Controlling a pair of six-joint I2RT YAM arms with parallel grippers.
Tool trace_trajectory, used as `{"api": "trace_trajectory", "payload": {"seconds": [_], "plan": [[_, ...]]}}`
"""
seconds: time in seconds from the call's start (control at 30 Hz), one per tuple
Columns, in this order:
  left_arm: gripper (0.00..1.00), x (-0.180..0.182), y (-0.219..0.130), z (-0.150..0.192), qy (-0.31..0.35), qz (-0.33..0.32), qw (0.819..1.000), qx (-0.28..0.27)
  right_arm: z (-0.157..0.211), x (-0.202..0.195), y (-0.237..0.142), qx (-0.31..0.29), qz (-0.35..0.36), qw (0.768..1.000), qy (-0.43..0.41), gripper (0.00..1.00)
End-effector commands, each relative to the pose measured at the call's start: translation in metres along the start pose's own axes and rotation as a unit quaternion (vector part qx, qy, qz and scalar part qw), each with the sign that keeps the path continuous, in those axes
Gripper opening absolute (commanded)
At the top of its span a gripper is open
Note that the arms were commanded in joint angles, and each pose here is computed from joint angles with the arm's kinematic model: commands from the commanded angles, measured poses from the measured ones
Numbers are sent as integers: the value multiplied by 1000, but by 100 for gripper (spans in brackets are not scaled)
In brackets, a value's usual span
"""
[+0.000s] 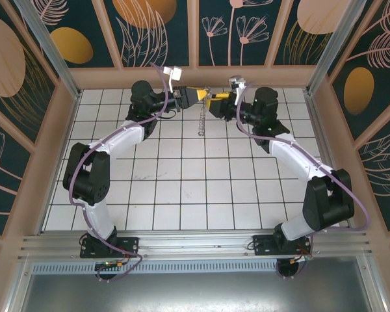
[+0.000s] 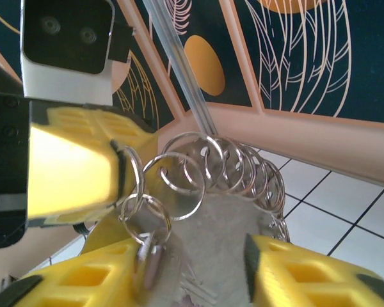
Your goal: Put the keys on the keyring
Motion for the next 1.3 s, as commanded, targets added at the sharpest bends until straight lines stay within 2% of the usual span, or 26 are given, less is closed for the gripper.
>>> {"api": "trace_trajectory", "payload": {"seconds": [0.0, 0.07, 0.13, 0.63, 0.83, 1.07, 1.2, 1.27], "plan": [[0, -31, -1, -9, 37, 28, 999, -9, -8, 6, 7, 1, -12, 1000, -18, 27], [0, -30, -1, -9, 38, 25, 999, -13, -4, 9, 7, 9, -15, 1000, -19, 10], [0, -30, -1, -11, 40, 24, 999, -16, 0, 12, 6, 14, -18, 1000, -19, 0], [0, -27, -1, -10, 34, 27, 999, -26, 8, 46, 18, 40, -55, 997, -33, 0], [0, -26, 0, -7, 31, 27, 999, -25, 14, 57, 25, 61, -112, 991, -36, 0], [0, -25, 1, -7, 30, 28, 999, -25, 21, 52, 24, 77, -107, 991, -27, 0], [0, -26, 1, -8, 31, 29, 999, -26, 19, 50, 8, 75, -94, 992, -24, 28], [0, -27, 1, -8, 31, 29, 999, -28, 13, 47, -5, 63, -86, 994, -21, 34]]}}
Point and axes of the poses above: each hand's point on the last joint's axis, 136 mm out from that joint toward the fingers, its own y axis out along the fingers, its own x axis along the line the jaws close on, z = x × y, the point moved 4 cm from there along -y, back along the fingers, and after that the axes turned 8 degrees about -y, right-handed, at the moved point
